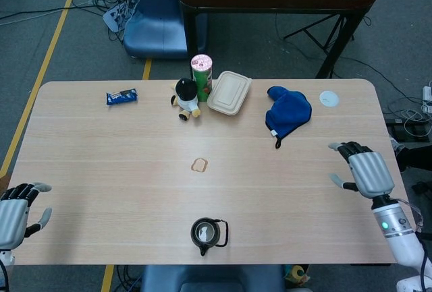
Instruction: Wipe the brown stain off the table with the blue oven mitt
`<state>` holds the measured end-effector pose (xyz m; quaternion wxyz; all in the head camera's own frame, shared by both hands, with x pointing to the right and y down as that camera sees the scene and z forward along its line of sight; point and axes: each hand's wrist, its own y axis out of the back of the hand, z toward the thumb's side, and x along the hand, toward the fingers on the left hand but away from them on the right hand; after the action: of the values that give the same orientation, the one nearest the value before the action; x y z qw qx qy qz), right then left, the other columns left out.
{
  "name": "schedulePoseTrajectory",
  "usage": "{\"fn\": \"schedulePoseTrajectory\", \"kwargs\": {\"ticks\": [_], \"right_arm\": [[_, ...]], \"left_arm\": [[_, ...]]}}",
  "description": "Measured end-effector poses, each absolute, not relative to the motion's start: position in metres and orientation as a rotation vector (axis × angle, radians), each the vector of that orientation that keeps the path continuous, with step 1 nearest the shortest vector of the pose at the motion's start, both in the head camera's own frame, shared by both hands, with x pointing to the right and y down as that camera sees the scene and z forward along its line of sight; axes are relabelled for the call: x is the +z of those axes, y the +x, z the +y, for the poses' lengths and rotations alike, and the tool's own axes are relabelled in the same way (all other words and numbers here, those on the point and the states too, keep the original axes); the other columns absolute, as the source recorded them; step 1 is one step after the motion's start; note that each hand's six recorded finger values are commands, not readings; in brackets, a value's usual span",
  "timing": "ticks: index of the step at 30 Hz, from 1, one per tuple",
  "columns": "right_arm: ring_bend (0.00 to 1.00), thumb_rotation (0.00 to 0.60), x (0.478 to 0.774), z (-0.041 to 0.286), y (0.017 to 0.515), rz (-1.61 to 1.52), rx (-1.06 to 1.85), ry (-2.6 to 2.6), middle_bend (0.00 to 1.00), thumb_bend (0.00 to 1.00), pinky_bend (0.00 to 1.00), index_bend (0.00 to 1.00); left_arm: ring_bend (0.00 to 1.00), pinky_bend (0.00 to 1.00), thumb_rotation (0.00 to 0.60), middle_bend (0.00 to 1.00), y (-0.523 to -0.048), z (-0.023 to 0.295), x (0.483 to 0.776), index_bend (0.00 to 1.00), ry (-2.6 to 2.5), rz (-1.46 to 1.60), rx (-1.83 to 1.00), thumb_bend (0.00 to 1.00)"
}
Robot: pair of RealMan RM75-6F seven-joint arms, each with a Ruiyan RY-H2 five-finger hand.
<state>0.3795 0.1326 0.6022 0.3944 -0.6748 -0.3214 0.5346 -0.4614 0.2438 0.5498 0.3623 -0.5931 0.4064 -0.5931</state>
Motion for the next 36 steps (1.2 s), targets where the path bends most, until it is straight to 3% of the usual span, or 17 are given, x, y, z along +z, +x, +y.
{"fn": "schedulePoseTrajectory", "kwargs": {"ticks": [18,36], "right_arm": [[0.12,0.600,0.687,0.052,0.347,-0.683,1.531,-1.744,0.15,0.21,0.29,0.02],[0.10,0.600,0.744,-0.010,0.329,-0.661,1.661,-1.685,0.13,0.17,0.26,0.00]], "left_arm": [[0.26,0.26,0.600,0.32,-0.465,0.245,0.544,0.35,-1.507,1.064,-1.535,0.30],[0.26,0.26,0.600,0.32,-0.468,0.244,0.543,0.35,-1.482,1.065,-1.555,0.30]]}}
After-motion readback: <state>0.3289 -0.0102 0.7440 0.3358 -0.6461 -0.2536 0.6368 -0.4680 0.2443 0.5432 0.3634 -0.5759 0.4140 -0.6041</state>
